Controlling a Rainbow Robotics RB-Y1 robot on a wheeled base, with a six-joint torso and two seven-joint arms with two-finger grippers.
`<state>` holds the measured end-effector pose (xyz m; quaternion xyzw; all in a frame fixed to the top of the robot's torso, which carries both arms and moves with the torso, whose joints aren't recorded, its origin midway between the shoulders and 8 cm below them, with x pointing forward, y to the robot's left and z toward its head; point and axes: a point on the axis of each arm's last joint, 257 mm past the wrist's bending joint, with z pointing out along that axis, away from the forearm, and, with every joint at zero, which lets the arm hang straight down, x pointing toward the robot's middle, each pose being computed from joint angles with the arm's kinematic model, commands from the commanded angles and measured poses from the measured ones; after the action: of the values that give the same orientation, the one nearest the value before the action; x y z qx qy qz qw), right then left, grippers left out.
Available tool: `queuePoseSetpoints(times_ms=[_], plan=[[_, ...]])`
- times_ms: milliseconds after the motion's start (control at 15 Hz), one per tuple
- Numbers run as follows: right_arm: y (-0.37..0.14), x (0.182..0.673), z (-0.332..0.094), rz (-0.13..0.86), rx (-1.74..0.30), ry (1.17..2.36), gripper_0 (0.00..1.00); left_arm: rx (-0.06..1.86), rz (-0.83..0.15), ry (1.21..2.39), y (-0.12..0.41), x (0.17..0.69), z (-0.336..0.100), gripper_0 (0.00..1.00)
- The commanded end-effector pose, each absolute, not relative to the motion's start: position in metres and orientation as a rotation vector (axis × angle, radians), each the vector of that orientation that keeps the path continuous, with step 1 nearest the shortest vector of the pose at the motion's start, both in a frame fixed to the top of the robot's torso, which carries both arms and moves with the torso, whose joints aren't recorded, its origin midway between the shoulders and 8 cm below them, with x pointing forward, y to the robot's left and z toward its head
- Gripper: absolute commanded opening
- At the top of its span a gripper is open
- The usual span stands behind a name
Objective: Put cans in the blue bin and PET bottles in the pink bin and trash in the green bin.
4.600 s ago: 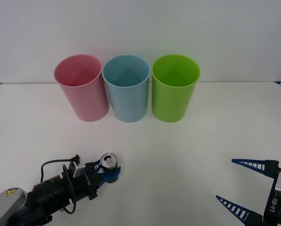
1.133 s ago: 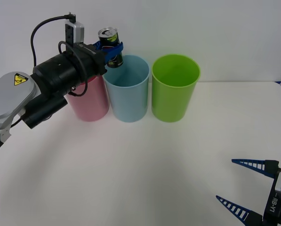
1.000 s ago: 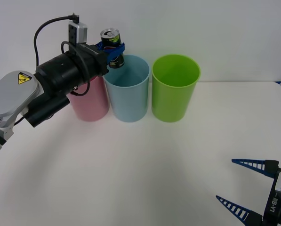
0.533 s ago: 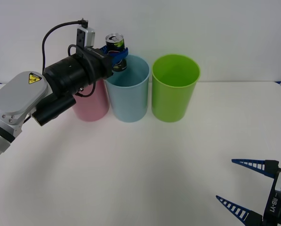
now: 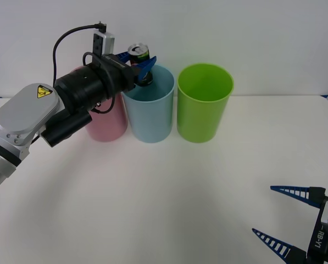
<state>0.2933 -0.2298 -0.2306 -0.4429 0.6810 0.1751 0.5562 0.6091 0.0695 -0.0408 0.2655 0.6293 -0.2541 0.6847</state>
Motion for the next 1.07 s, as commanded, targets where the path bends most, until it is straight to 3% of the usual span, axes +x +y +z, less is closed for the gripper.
queuePoseSetpoints(times_ms=[67,600,1067], plan=[[-0.23,0.293,-0.231,0.413,-1.046,1.608,1.0,0.6,-0.566,1.407,0.068,0.609,-0.041,1.0],[-0.23,0.293,-0.231,0.413,-1.046,1.608,1.0,0.585,-0.597,1.397,0.065,0.607,-0.034,1.0],[-0.23,0.293,-0.231,0.413,-1.046,1.608,1.0,0.571,-0.693,1.321,0.072,0.599,0.013,1.0]])
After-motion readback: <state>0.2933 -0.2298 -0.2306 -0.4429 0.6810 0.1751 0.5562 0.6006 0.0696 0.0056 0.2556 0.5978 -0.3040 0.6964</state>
